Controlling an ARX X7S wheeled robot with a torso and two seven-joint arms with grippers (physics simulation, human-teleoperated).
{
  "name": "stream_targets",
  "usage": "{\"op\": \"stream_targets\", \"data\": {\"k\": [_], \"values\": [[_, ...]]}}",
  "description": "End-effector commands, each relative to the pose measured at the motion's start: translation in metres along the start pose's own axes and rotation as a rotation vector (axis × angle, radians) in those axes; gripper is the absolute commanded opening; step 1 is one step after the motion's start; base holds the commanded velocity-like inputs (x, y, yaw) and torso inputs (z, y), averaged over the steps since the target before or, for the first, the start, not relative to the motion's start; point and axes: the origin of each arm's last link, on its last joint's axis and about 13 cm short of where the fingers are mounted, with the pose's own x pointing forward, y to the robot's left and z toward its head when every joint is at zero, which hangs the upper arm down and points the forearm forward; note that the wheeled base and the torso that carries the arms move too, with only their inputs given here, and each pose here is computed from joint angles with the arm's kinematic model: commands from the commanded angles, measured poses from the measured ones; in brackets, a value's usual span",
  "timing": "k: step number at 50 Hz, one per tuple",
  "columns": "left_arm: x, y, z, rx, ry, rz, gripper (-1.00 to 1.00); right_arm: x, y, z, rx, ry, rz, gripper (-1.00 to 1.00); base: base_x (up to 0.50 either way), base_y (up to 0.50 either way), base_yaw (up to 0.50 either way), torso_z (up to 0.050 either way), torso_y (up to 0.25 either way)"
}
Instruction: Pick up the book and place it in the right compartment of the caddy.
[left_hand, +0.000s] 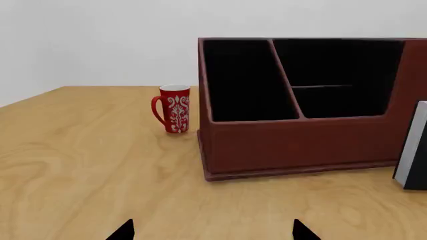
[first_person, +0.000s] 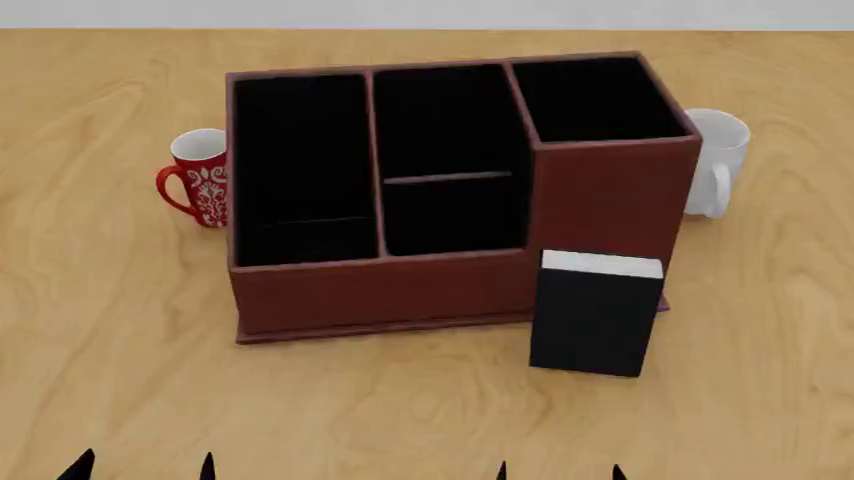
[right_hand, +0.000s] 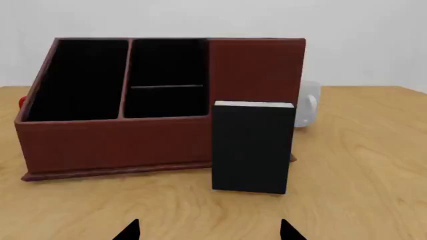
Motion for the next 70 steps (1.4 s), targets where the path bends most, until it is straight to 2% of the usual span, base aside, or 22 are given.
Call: {"op": "stream_targets", "data": {"k": [1, 7, 11, 13, 14, 15, 16, 17, 18, 20, 26, 28, 29, 35, 47, 56, 70], "values": [[0.0, 0.0, 0.0, 0.0, 0.0, 0.0, 1.0, 0.0, -0.002, 0.0, 0.0, 0.0, 0.0, 1.0, 0.0, 0.0, 0.0, 0.04, 0.0], [0.021, -0.002, 0.011, 0.011, 0.014, -0.008, 1.0, 0.005, 0.0, -0.002, -0.001, 0.008, -0.005, 1.0, 0.0, 0.0, 0.0, 0.05, 0.0], [0.023, -0.004, 0.009, 0.011, 0.002, -0.009, 1.0, 0.004, 0.001, 0.003, 0.008, -0.003, -0.005, 1.0, 0.0, 0.0, 0.0, 0.05, 0.0], [0.027, -0.005, 0.007, 0.014, 0.003, -0.018, 1.0, 0.007, -0.001, 0.017, -0.001, -0.04, -0.006, 1.0, 0.0, 0.0, 0.0, 0.05, 0.0], [0.028, -0.006, 0.008, -0.025, -0.001, -0.027, 1.0, 0.007, -0.003, 0.029, 0.002, -0.075, -0.018, 1.0, 0.0, 0.0, 0.0, 0.05, 0.0], [0.028, -0.006, 0.008, -0.024, -0.007, -0.025, 1.0, 0.007, -0.003, 0.033, 0.001, -0.083, -0.025, 1.0, 0.0, 0.0, 0.0, 0.05, 0.0], [0.024, -0.007, 0.01, -0.017, -0.045, -0.028, 1.0, 0.009, -0.006, 0.048, 0.011, -0.114, -0.033, 1.0, 0.0, 0.0, 0.0, 0.05, 0.0], [0.012, 0.007, 0.023, 0.019, -0.048, -0.032, 1.0, 0.012, -0.008, 0.055, 0.011, -0.134, -0.034, 1.0, 0.0, 0.0, 0.0, 0.05, 0.0], [0.01, 0.006, 0.046, 0.014, -0.056, -0.028, 1.0, 0.016, -0.01, 0.066, 0.009, -0.175, -0.03, 1.0, 0.0, 0.0, 0.0, 0.05, 0.0], [0.017, 0.008, 0.071, -0.001, -0.123, -0.028, 1.0, 0.024, -0.013, 0.08, 0.007, -0.21, -0.031, 1.0, 0.0, 0.0, 0.0, 0.05, 0.0], [0.032, 0.011, 0.096, 0.034, -0.168, -0.029, 1.0, 0.036, -0.023, 0.108, 0.018, -0.263, -0.04, 1.0, 0.0, 0.0, 0.0, 0.05, 0.0], [0.031, 0.01, 0.101, 0.076, -0.187, -0.029, 1.0, 0.038, -0.025, 0.108, 0.01, -0.256, -0.041, 1.0, 0.0, 0.0, 0.0, 0.05, 0.0], [0.03, 0.011, 0.102, 0.086, -0.201, -0.024, 1.0, 0.038, -0.025, 0.107, -0.025, -0.272, -0.02, 1.0, 0.0, 0.0, 0.0, 0.05, 0.0], [0.024, 0.015, 0.105, 0.132, -0.238, -0.029, 1.0, 0.041, -0.026, 0.1, -0.015, -0.226, -0.007, 1.0, 0.12, -0.5, 0.0, 0.05, 0.0], [0.018, 0.011, 0.105, 0.127, -0.242, -0.055, 1.0, 0.03, -0.03, 0.109, -0.014, -0.24, 0.015, 1.0, 0.22, -0.46, 0.0, 0.05, 0.0], [0.018, 0.009, 0.102, 0.176, -0.243, -0.058, 1.0, 0.032, -0.031, 0.106, -0.022, -0.236, 0.032, 1.0, 0.37, -0.35, 0.0, 0.05, 0.0], [0.013, 0.01, 0.109, 0.164, -0.273, -0.018, 1.0, 0.029, -0.033, 0.105, -0.03, -0.228, 0.02, 1.0, 0.4, -0.33, 0.0, 0.0, 0.0]]}}
